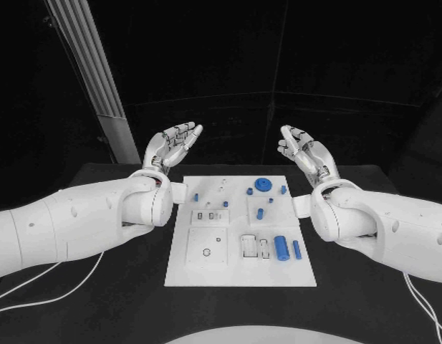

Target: Assemble the parts on the task board

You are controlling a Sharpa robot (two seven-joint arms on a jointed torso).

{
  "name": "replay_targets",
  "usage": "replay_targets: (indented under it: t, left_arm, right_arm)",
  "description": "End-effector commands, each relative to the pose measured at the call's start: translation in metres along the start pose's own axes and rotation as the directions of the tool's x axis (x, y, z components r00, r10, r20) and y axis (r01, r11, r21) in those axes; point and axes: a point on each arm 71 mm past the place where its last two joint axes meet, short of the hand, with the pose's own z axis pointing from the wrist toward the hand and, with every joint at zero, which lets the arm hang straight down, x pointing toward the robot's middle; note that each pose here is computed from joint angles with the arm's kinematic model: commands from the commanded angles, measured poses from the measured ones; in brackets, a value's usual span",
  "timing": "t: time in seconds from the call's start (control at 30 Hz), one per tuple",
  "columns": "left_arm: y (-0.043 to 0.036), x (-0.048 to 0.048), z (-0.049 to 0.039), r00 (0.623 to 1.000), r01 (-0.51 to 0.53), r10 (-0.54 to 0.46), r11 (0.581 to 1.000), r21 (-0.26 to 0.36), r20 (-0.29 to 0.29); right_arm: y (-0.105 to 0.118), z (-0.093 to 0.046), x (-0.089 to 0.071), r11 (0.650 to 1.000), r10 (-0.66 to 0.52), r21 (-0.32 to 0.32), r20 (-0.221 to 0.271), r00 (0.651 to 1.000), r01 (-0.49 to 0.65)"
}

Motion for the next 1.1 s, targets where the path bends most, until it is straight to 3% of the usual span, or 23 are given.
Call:
replay_targets:
  t: [0.03,0.2,0.37,0.63,1.1]
  left_arm:
    - [-0.0261,-0.0021,0.0060,0.996,0.085,-0.071,0.940,0.331,-0.054]
    - [-0.0331,-0.0055,0.0126,0.995,0.090,-0.068,0.908,0.410,-0.068]
    - [-0.0360,-0.0069,0.0150,0.995,0.092,-0.067,0.894,0.439,-0.073]
    - [-0.0362,-0.0064,0.0145,0.991,0.121,-0.088,0.903,0.412,-0.099]
    - [-0.0379,-0.0098,0.0155,0.987,0.141,-0.102,0.913,0.382,-0.123]
  right_arm:
    - [0.009,0.003,0.009,0.984,-0.138,-0.127,-0.128,0.982,0.122]
    - [0.010,0.005,0.011,0.970,-0.200,-0.170,-0.163,0.966,0.172]
    - [0.011,0.005,0.011,0.965,-0.219,-0.183,-0.173,0.960,0.187]
    - [0.007,0.007,0.003,0.964,-0.233,-0.165,-0.152,0.961,0.208]
    - [0.006,0.006,-0.005,0.961,-0.254,-0.152,-0.163,0.953,0.230]
